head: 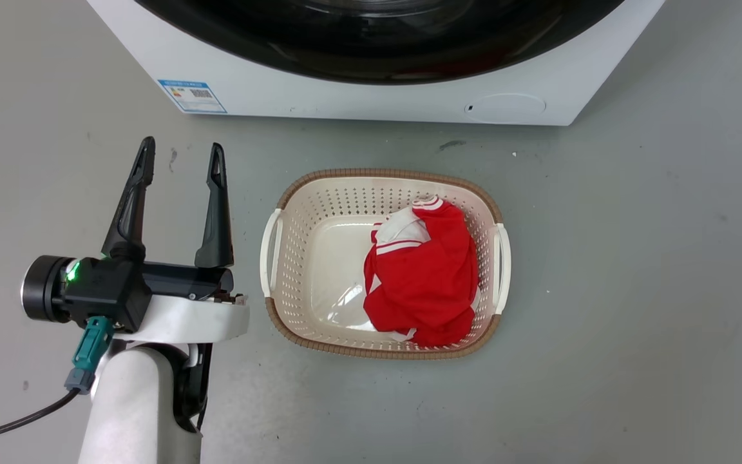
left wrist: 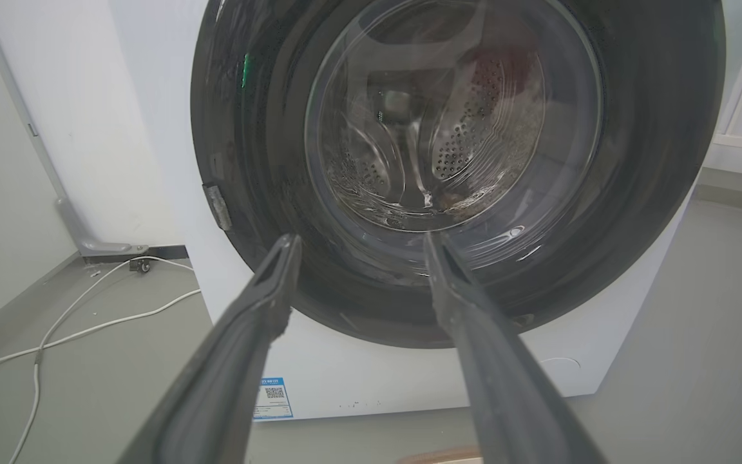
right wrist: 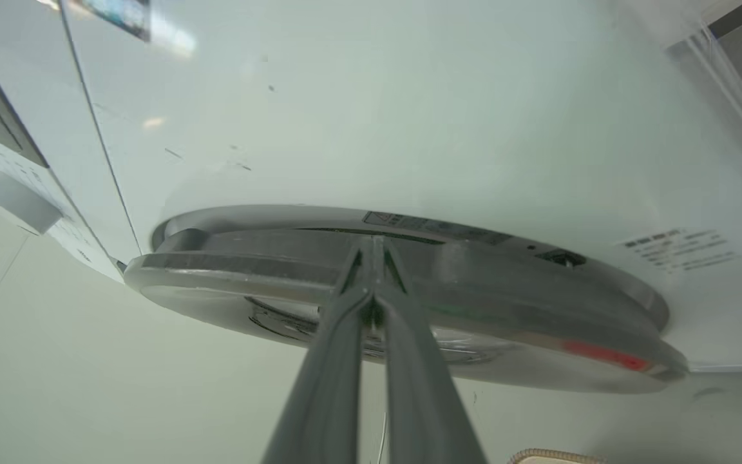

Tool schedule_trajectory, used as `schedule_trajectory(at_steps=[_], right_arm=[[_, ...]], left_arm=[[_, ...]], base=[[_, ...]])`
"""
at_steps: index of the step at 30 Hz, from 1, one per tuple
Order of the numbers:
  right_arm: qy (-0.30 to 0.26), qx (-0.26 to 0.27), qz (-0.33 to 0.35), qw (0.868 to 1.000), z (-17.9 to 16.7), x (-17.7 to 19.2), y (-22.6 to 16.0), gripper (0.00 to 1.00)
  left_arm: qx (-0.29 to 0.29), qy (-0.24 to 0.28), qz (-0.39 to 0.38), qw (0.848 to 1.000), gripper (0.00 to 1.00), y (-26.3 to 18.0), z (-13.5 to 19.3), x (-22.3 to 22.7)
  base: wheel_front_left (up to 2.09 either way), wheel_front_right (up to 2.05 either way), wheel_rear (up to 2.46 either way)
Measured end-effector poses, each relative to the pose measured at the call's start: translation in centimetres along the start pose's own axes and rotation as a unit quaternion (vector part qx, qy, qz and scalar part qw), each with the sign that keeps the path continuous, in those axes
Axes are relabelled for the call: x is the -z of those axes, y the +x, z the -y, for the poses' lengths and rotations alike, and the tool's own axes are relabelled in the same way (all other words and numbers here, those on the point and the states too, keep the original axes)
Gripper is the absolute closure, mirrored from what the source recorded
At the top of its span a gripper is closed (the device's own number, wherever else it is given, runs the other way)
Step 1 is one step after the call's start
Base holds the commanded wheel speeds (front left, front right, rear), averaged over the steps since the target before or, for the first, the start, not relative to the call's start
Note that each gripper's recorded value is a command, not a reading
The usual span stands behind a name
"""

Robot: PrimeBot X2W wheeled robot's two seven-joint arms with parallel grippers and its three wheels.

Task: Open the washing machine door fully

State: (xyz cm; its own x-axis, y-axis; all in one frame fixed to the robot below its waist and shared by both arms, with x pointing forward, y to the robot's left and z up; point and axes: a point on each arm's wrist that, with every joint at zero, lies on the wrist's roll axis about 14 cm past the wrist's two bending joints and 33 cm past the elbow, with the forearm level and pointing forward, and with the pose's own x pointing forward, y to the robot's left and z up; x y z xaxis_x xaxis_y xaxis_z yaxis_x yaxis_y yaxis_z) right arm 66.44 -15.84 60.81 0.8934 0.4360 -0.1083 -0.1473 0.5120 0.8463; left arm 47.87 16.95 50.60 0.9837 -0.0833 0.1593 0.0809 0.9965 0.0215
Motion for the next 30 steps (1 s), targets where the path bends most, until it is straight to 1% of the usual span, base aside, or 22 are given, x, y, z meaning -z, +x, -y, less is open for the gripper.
schedule_trajectory(at_steps=[5,13,17,23,30], right_arm=[[-0.014,0.011,-0.036,0.999,0.8,1.8,1.6,1.0],[-0.015,0.027,-0.05,0.998,2.1,2.6,3.0,1.0],[-0.012,0.028,-0.073,0.997,2.3,3.3,3.4,1.0],[-0.009,0.016,-0.133,0.991,1.7,5.6,3.7,1.0],[0.003,0.002,-0.191,0.982,1.2,7.3,2.3,1.0]], left_arm=[[0.0,0.0,-0.009,1.0,0.0,0.2,-0.1,0.9],[0.001,0.001,-0.02,1.0,0.0,0.4,-0.1,2.0],[0.001,-0.001,-0.026,1.0,0.0,0.4,0.0,2.5],[0.0,-0.003,-0.027,1.0,0.0,0.6,0.0,2.7],[0.002,-0.007,-0.024,1.0,0.0,0.5,0.2,2.3]], base=[[0.0,0.0,0.0],[0.0,0.0,0.0],[0.0,0.0,0.0],[0.0,0.0,0.0],[0.0,0.0,0.0]])
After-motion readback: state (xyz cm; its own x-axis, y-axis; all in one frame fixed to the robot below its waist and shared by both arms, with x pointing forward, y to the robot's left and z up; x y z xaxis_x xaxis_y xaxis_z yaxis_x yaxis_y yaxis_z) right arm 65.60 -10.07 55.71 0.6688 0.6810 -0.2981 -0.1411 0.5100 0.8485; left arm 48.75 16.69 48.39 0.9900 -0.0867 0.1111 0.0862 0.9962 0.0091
